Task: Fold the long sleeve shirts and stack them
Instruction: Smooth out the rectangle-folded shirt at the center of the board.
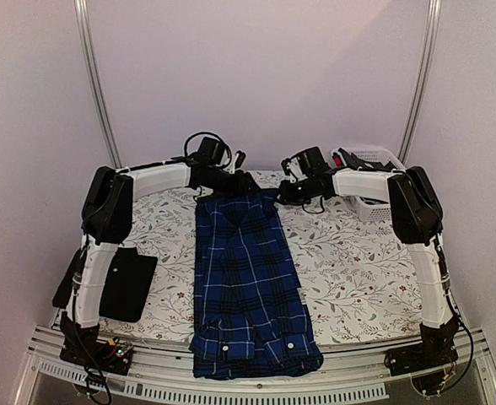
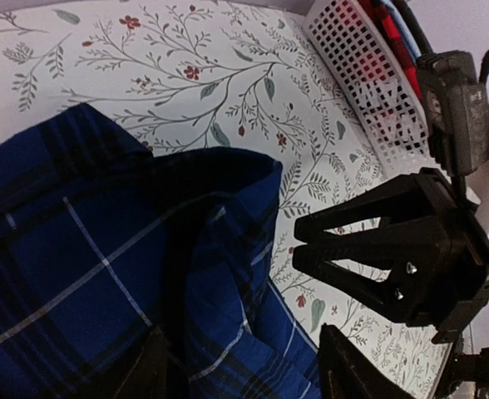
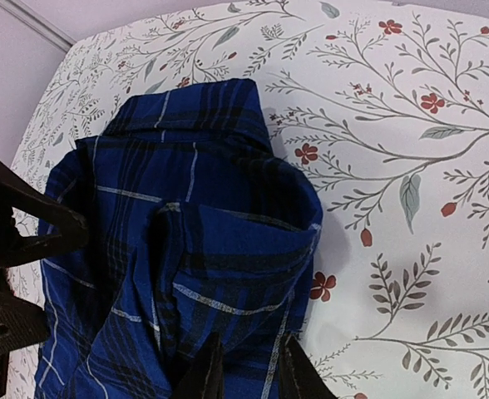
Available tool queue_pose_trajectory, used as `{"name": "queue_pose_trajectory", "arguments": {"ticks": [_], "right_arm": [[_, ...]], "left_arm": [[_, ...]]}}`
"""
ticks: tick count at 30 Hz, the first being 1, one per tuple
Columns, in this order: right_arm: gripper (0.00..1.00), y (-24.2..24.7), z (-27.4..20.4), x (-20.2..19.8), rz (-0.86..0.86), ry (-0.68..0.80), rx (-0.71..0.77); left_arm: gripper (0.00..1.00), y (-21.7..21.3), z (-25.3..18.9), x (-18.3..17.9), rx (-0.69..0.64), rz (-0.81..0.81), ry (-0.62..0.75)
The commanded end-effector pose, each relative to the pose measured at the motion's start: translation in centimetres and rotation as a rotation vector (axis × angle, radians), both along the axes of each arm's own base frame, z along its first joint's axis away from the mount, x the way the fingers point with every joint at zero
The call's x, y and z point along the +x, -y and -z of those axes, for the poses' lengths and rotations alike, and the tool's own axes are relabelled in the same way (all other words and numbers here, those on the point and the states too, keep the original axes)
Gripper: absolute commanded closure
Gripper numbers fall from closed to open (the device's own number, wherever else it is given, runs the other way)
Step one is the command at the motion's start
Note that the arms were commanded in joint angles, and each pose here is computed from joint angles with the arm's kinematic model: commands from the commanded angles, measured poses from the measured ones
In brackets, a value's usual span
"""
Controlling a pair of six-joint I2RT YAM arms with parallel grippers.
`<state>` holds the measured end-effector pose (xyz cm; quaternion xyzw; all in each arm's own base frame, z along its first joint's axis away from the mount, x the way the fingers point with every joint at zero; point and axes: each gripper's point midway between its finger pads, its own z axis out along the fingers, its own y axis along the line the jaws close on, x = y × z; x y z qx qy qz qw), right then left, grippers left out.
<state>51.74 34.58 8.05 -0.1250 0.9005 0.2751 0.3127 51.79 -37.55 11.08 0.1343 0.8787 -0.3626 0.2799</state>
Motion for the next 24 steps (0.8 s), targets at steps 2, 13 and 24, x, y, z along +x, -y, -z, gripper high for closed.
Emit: {"name": "queue_pose_trajectory", "arguments": {"ticks": [2,13,24], "right_arm": [[0.78,-0.7,0.3,0.3,-0.032,0.006,0.011],[0.77,-1.4,1.0,1.1,-0.050,0.009,0.022],[0.77,-2.1,0.6,2.2,-0.065,0.039,0.035]], "left_arm": [[0.36,0.0,3.0,-1.3,0.058,0.057,-0.068],[0.37,0.7,5.0,-1.7,0.056,0.077,-0.114],[0.70,1.4,4.3,-2.4,-0.002,0.095,-0.133]]}}
